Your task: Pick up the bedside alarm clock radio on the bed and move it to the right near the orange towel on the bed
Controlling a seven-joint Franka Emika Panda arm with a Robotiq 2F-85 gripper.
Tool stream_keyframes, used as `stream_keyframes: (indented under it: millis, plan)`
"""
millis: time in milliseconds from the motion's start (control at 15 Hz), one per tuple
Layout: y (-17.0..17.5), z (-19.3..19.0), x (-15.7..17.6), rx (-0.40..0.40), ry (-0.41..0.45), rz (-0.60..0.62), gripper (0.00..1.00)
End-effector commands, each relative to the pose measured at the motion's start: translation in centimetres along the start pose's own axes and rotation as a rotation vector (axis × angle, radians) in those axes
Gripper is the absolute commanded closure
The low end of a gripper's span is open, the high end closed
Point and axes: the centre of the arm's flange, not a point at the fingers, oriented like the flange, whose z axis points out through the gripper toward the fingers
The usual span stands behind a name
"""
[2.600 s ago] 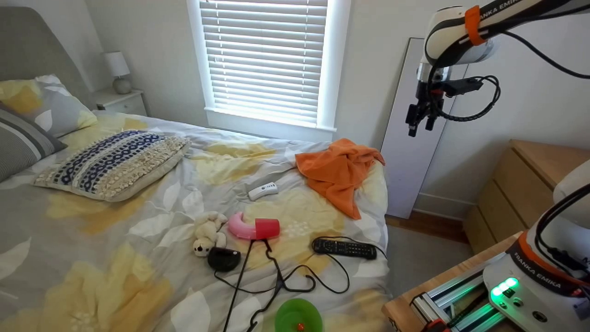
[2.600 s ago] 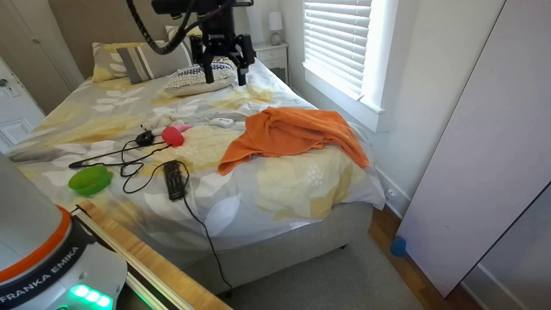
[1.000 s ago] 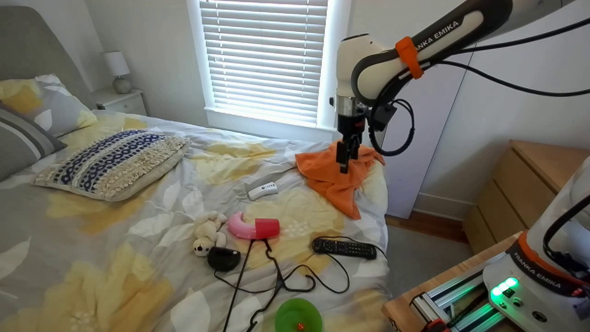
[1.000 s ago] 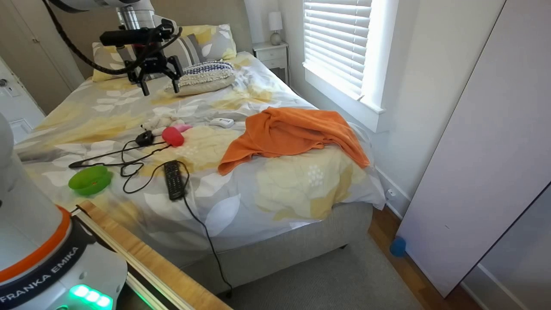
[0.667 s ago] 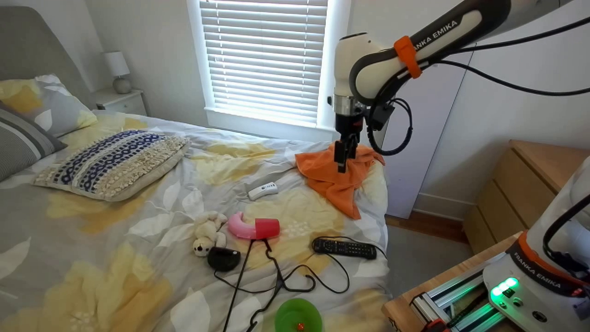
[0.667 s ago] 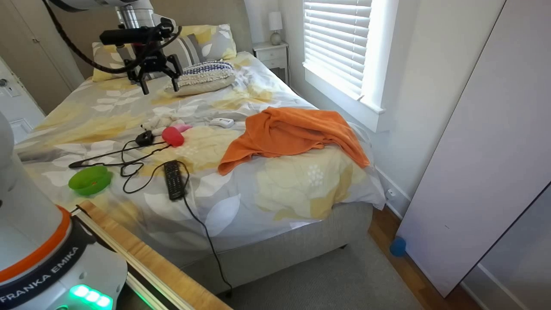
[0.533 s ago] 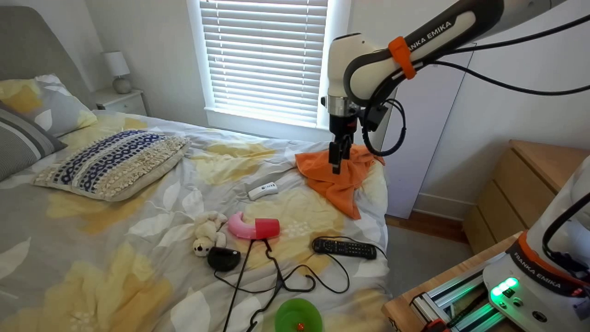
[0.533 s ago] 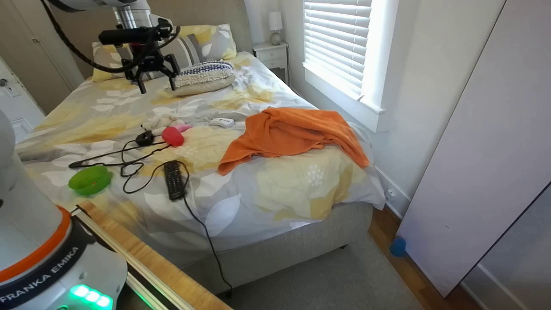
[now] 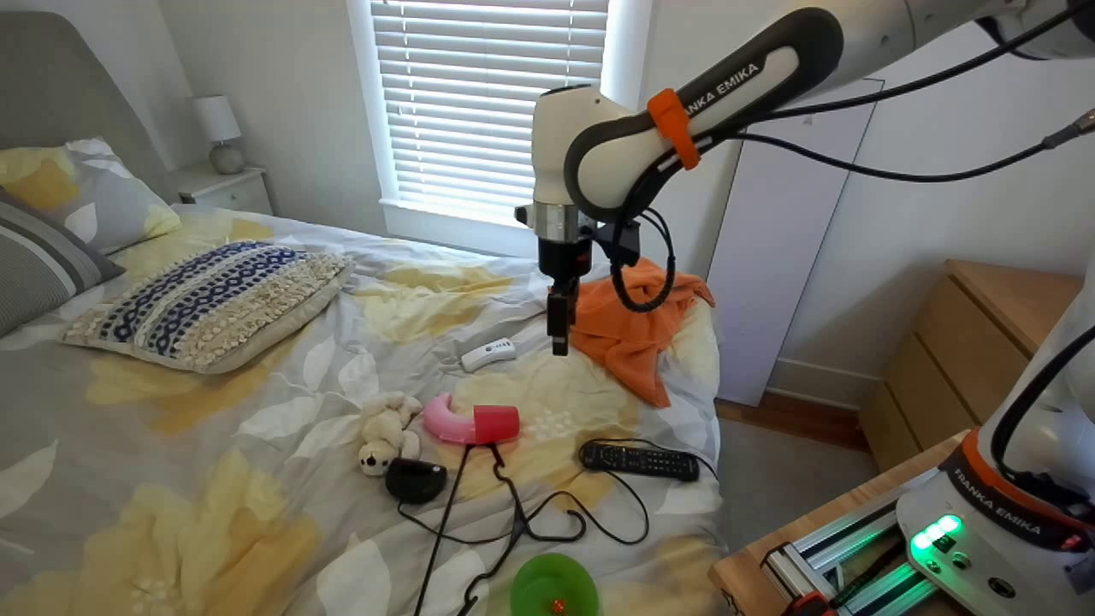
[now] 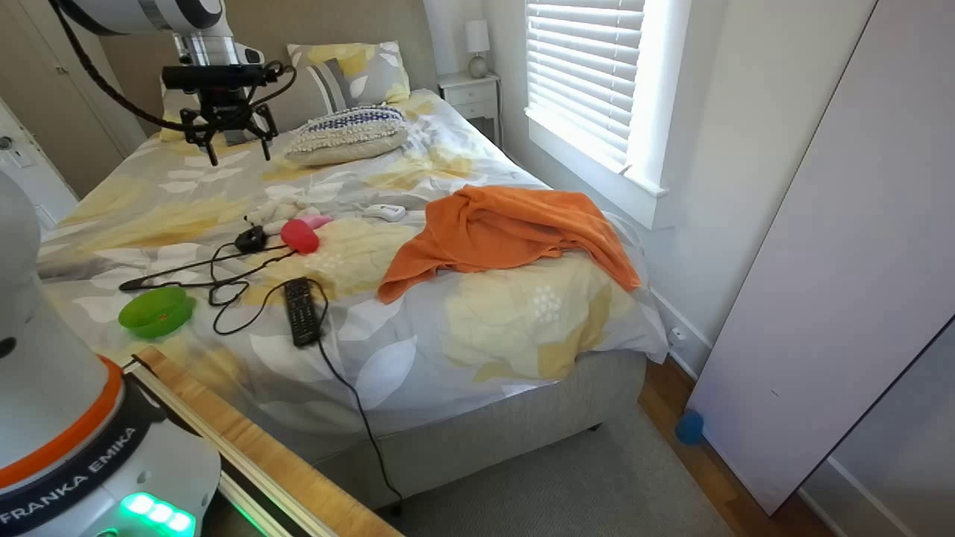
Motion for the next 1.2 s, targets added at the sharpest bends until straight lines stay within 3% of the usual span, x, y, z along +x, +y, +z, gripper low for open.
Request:
stream_keyframes:
  millis: [0, 400, 467, 1000, 1133]
  plan:
    - [-2.5, 2.7, 5.4, 0.06, 0.005, -0.186, 0.0]
    - [-7.3, 6.8, 9.2, 0.143, 0.017, -0.508, 0.0]
    - [-6.9, 5.6, 7.1, 0.125, 0.01, -0.416, 0.0]
    - [-6.6, 5.7, 7.4, 0.129, 0.015, -0.419, 0.0]
    - [-6.4, 7.0, 9.0, 0.158, 0.052, -0.454, 0.0]
